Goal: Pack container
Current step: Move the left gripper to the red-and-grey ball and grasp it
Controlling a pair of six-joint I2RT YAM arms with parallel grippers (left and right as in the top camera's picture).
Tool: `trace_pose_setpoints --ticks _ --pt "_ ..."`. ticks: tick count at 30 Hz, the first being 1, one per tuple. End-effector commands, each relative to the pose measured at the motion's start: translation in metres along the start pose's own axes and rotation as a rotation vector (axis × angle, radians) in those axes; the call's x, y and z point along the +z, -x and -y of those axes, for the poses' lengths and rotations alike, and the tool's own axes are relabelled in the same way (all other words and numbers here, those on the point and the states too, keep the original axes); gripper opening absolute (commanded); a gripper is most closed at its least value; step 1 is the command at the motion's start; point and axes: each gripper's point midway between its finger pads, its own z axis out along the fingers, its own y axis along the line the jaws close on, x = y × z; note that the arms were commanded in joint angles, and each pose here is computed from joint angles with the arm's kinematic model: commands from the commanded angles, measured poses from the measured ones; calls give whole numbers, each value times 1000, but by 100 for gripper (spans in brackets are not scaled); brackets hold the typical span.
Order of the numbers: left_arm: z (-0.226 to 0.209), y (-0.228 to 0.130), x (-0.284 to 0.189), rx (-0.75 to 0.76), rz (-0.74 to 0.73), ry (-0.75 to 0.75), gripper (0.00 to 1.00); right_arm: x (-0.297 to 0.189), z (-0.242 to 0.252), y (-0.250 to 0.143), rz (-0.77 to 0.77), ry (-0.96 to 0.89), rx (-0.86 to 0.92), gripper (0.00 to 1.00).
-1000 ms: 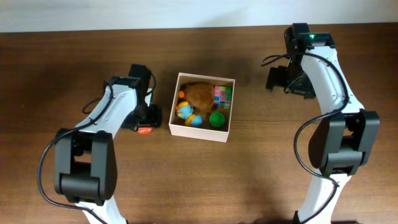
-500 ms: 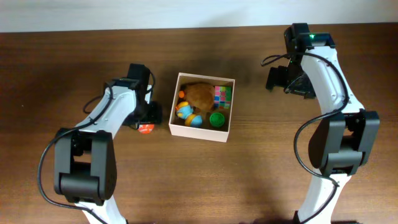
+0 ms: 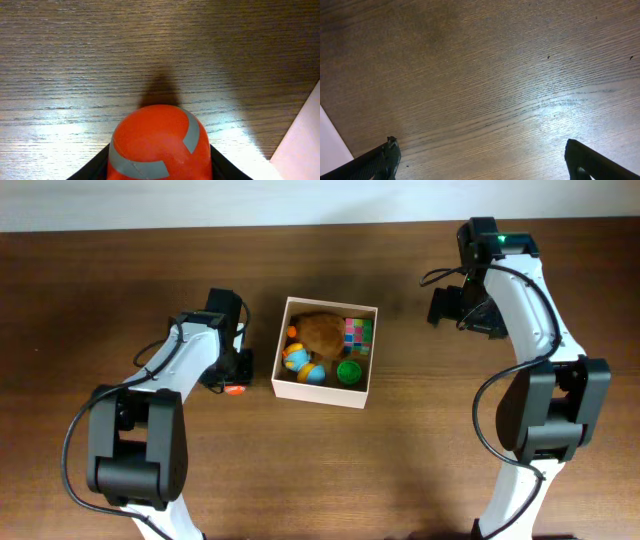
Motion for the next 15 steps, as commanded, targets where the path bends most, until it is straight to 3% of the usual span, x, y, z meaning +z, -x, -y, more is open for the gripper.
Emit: trace_pose_setpoints --ticks 1,7,15 --pt "-3 -2 3 -7 -7 5 36 -9 3 2 21 10 0 99" --pt "-2 5 -5 -7 5 3 35 -9 3 2 21 10 0 99" --pt "1 32 -51 14 79 -8 32 -9 3 2 21 10 0 99"
